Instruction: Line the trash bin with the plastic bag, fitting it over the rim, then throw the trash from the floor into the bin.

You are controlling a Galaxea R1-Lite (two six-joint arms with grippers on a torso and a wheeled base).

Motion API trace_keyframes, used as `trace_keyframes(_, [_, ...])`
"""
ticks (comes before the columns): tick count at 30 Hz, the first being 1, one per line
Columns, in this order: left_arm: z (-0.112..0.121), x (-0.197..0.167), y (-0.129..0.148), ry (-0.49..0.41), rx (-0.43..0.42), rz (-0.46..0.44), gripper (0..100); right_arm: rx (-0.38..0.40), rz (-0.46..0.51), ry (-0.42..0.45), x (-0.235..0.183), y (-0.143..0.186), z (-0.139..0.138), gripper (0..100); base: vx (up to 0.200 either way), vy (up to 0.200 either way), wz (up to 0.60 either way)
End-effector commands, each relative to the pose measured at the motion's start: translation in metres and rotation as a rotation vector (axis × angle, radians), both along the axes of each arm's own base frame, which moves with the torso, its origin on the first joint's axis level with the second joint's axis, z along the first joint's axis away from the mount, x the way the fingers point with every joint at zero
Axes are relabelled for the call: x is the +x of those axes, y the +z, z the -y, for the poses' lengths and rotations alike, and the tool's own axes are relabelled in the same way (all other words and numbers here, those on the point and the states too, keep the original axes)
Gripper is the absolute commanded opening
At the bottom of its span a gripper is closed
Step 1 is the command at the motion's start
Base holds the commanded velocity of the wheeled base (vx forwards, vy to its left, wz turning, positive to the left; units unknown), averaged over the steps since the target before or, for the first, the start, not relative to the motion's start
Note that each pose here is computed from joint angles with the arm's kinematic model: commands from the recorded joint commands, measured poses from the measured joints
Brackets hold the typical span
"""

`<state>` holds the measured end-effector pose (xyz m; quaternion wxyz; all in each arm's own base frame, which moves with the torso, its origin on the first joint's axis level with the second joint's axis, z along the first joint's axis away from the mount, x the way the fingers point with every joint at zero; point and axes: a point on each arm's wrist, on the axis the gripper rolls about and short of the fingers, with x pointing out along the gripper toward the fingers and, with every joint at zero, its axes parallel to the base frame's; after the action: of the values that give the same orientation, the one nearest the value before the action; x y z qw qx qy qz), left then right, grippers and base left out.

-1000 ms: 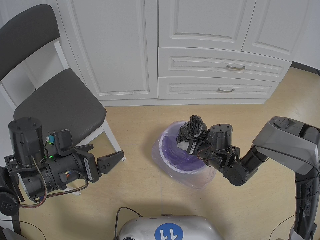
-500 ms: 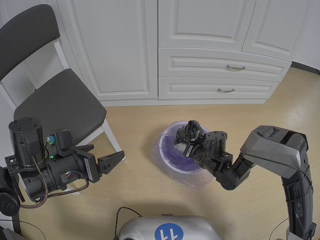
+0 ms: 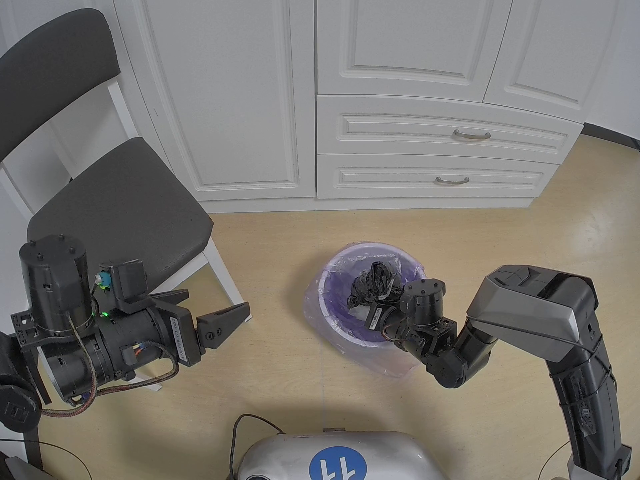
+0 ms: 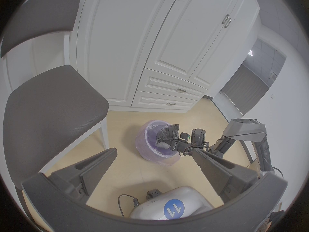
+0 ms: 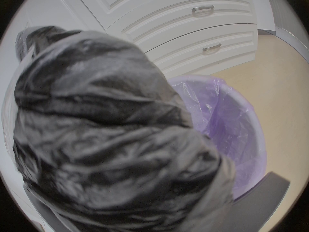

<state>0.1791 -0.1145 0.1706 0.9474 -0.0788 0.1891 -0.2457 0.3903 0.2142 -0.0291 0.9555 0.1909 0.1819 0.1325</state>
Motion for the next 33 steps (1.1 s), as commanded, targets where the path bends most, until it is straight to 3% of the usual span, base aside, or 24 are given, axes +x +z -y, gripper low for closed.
trace_keyframes(1, [0.000, 0.001, -0.001, 0.002, 0.003, -0.004, 100, -0.005, -0.014, 0.002, 0.000, -0.007, 0.000, 0, 0.000, 0.000, 0.00])
trace_keyframes(6, [0.000, 0.001, -0.001, 0.001, 0.001, -0.003, 100, 0.003, 0.001, 0.002, 0.000, 0.002, 0.000, 0, 0.000, 0.000, 0.00])
trace_keyframes(13, [0.000, 0.000, 0.000, 0.002, -0.001, 0.002, 100, 0.011, 0.009, 0.002, -0.005, 0.040, 0.002, 0, 0.000, 0.000, 0.00])
trace_keyframes(15, [0.000, 0.000, 0.001, 0.002, -0.001, 0.003, 100, 0.021, 0.002, 0.000, -0.005, 0.045, 0.002, 0, 0.000, 0.000, 0.00])
trace_keyframes(16, [0.000, 0.000, 0.001, 0.001, -0.002, 0.003, 100, 0.069, -0.026, -0.011, -0.004, 0.051, 0.001, 0, 0.000, 0.000, 0.00])
trace_keyframes(22, [0.000, 0.001, -0.001, 0.002, 0.002, -0.002, 100, 0.070, -0.120, -0.040, 0.007, 0.035, -0.004, 0, 0.000, 0.000, 0.00])
trace_keyframes(33, [0.001, 0.002, -0.003, 0.001, 0.007, -0.012, 100, 0.090, -0.131, -0.061, 0.017, 0.015, -0.005, 0, 0.000, 0.000, 0.00])
